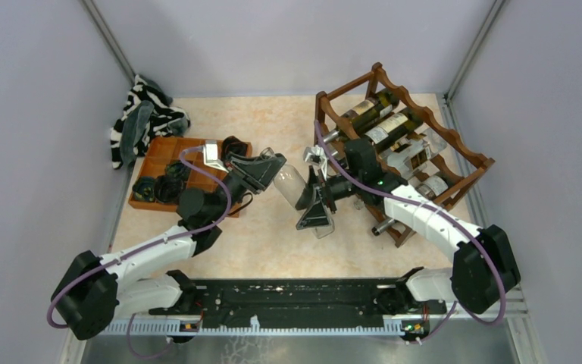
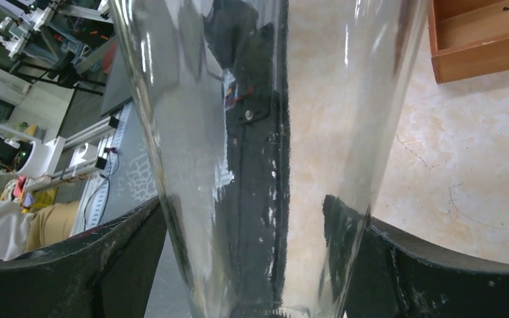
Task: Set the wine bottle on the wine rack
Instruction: Pick up the wine bottle from the center of the board.
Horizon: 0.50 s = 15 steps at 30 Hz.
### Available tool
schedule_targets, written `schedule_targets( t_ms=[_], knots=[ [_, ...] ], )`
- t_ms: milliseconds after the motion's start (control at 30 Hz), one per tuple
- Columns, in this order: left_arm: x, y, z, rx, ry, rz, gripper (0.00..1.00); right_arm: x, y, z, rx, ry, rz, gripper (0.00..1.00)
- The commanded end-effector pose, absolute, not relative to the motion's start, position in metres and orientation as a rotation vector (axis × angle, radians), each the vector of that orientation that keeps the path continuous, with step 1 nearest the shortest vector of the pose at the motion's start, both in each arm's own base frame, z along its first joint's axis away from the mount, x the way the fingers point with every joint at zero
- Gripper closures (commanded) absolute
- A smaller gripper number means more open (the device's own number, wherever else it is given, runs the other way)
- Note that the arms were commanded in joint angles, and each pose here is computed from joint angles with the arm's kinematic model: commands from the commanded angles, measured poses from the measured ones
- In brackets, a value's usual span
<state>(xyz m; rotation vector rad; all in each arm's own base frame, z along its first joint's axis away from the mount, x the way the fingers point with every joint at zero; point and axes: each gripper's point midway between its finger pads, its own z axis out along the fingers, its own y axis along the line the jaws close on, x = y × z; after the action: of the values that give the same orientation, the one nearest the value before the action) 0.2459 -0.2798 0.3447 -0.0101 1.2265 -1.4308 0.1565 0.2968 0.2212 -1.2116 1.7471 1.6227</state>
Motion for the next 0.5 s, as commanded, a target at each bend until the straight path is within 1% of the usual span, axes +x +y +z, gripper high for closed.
schedule_targets(
  t_ms=[0, 33, 67, 167, 200, 233, 300, 333, 400, 467],
  knots=[
    [0.235, -0.265, 0.399, -0.054, 1.03, -1.501, 1.0, 0.154, 0.301, 0.226, -1.259, 1.671, 1.619, 0.19],
    [0.234, -0.265, 0.399, -0.055, 1.03, -1.502, 1.0, 0.154, 0.301, 0.226, -1.264, 1.669, 1.612, 0.25],
    [0.234, -0.265, 0.399, -0.055, 1.032, -1.503, 1.0, 0.155, 0.3, 0.226, -1.27, 1.664, 1.604, 0.4],
    [0.236, -0.267, 0.396, -0.062, 1.048, -1.508, 1.0, 0.157, 0.3, 0.228, -1.293, 1.648, 1.57, 0.78],
    [0.235, -0.267, 0.395, -0.061, 1.053, -1.514, 1.0, 0.156, 0.299, 0.228, -1.311, 1.636, 1.562, 0.88],
    [0.234, -0.269, 0.393, -0.056, 1.059, -1.522, 0.96, 0.156, 0.299, 0.23, -1.325, 1.622, 1.555, 0.99],
    [0.232, -0.271, 0.388, -0.056, 1.088, -1.547, 0.78, 0.152, 0.297, 0.232, -1.354, 1.599, 1.555, 1.0],
    [0.231, -0.271, 0.385, -0.053, 1.102, -1.547, 0.66, 0.151, 0.296, 0.233, -1.369, 1.586, 1.553, 1.0],
    [0.227, -0.27, 0.379, -0.032, 1.121, -1.531, 0.41, 0.148, 0.292, 0.234, -1.389, 1.569, 1.548, 1.0],
    [0.223, -0.266, 0.374, -0.014, 1.134, -1.504, 0.14, 0.147, 0.287, 0.236, -1.395, 1.55, 1.543, 1.0]
  ],
)
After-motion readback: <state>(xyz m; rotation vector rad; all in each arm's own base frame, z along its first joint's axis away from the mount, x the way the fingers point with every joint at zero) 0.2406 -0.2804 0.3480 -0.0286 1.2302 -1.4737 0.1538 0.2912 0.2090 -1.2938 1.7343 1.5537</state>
